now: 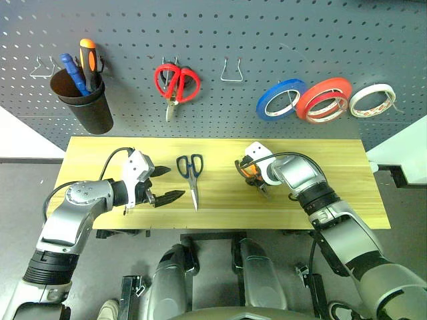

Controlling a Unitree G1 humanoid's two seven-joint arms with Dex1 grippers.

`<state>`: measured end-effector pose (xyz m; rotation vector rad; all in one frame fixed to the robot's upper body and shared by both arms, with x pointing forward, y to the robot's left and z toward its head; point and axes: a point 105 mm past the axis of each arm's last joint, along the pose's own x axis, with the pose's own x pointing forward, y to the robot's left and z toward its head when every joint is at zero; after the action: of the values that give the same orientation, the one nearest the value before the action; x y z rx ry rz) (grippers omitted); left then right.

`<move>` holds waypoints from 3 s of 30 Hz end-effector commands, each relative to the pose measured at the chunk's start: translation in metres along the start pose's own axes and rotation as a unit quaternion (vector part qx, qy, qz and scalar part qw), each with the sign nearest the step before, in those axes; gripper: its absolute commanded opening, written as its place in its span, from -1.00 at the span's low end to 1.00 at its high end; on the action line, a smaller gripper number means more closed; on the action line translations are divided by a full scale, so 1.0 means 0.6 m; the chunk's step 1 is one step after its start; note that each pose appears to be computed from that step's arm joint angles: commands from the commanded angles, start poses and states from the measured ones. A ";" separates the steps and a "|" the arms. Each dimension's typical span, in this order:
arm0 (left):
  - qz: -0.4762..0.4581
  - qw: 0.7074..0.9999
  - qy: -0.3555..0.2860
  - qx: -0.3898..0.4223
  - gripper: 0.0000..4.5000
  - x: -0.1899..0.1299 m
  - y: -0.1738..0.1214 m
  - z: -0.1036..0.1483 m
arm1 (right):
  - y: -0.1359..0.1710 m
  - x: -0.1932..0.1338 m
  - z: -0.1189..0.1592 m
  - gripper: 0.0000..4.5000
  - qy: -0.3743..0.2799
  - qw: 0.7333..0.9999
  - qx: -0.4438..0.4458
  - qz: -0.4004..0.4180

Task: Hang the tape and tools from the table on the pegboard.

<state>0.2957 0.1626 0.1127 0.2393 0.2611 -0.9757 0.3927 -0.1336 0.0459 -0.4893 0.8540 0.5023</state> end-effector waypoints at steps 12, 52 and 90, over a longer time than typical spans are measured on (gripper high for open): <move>-0.018 0.999 -0.039 0.023 1.00 -0.015 -0.008 0.032 | 0.007 -0.049 0.019 -0.09 -0.045 0.997 -0.005 0.069; 0.019 0.954 -0.285 0.093 1.00 -0.108 0.070 0.228 | 0.013 -0.328 0.329 -0.09 -0.587 0.803 0.097 0.016; 0.085 0.972 -0.206 0.076 1.00 -0.106 0.081 0.177 | 0.026 -0.194 0.347 -0.09 -0.531 0.842 0.048 -0.081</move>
<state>0.3157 0.1989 0.2297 0.1431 -0.1977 -0.8846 0.4399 -0.0175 0.2462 -0.1243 -0.2186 0.4974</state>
